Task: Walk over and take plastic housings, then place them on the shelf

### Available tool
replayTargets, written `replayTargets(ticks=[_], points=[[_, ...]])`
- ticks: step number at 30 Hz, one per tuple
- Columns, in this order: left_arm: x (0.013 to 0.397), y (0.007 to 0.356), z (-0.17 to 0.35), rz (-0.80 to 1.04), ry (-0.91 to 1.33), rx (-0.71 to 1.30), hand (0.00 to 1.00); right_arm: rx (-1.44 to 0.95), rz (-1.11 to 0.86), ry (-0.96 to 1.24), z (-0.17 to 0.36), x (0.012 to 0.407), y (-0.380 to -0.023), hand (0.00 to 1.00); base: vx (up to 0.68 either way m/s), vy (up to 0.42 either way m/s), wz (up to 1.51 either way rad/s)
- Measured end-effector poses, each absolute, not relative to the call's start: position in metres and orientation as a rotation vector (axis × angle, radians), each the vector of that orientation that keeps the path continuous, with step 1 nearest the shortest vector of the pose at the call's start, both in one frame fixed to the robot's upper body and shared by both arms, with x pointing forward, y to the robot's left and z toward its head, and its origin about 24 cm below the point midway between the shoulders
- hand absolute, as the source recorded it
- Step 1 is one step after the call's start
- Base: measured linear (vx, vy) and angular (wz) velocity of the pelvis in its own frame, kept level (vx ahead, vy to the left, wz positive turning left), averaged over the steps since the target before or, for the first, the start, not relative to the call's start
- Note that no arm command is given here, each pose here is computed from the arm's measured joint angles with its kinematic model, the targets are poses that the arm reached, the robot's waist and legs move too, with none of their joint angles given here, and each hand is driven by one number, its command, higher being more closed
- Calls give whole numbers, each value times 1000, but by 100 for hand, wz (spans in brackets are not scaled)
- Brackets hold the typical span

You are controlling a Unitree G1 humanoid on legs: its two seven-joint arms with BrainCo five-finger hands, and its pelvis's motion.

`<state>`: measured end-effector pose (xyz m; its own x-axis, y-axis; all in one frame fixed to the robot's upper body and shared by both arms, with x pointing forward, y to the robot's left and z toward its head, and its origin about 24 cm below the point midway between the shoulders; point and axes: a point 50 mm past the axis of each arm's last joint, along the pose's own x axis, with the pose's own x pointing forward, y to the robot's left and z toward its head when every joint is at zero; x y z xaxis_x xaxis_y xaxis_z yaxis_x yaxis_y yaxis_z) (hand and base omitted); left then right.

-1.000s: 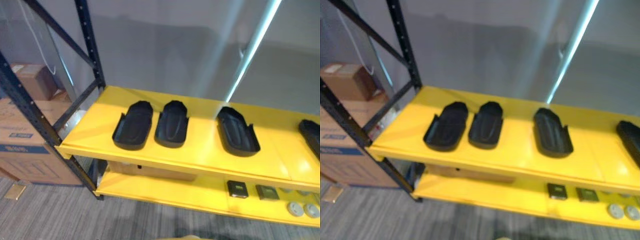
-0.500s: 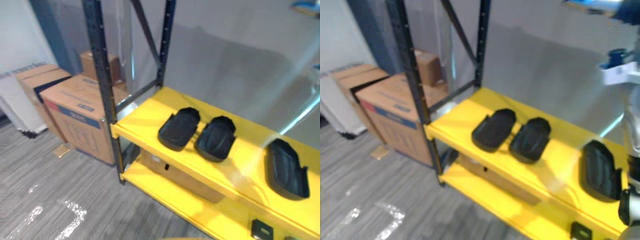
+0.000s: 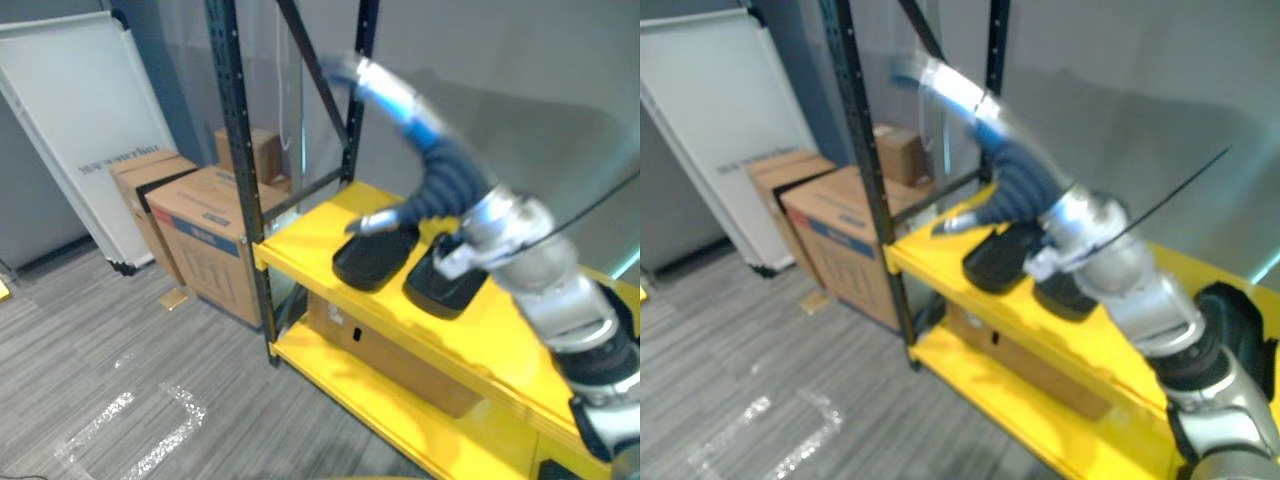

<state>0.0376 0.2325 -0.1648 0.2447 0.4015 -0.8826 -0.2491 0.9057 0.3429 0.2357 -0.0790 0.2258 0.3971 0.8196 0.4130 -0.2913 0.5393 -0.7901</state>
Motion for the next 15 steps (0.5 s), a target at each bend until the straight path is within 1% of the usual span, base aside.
replayTargets(ticks=[2, 5, 8, 11, 15], points=[[40, 235, -164, 443, 1238, 153, 0, -684, 930, -815, 203, 228, -62, 0, 18, 7, 1], [45, 241, -162, 444, 1223, 168, 0, -689, 1045, -699, 178, 226, -48, 0, 59, 6, 7], [52, 241, -161, 424, 1202, 189, 0, -682, 1046, -573, 159, 238, -44, 0, 55, 9, 12], [65, 240, -159, 402, 1160, 197, 0, -726, 1022, -471, 139, 249, -44, 0, 24, 6, 11], [88, 236, -155, 356, 1094, 199, 0, -763, 917, -460, 132, 260, -46, 0, -11, 3, 11]])
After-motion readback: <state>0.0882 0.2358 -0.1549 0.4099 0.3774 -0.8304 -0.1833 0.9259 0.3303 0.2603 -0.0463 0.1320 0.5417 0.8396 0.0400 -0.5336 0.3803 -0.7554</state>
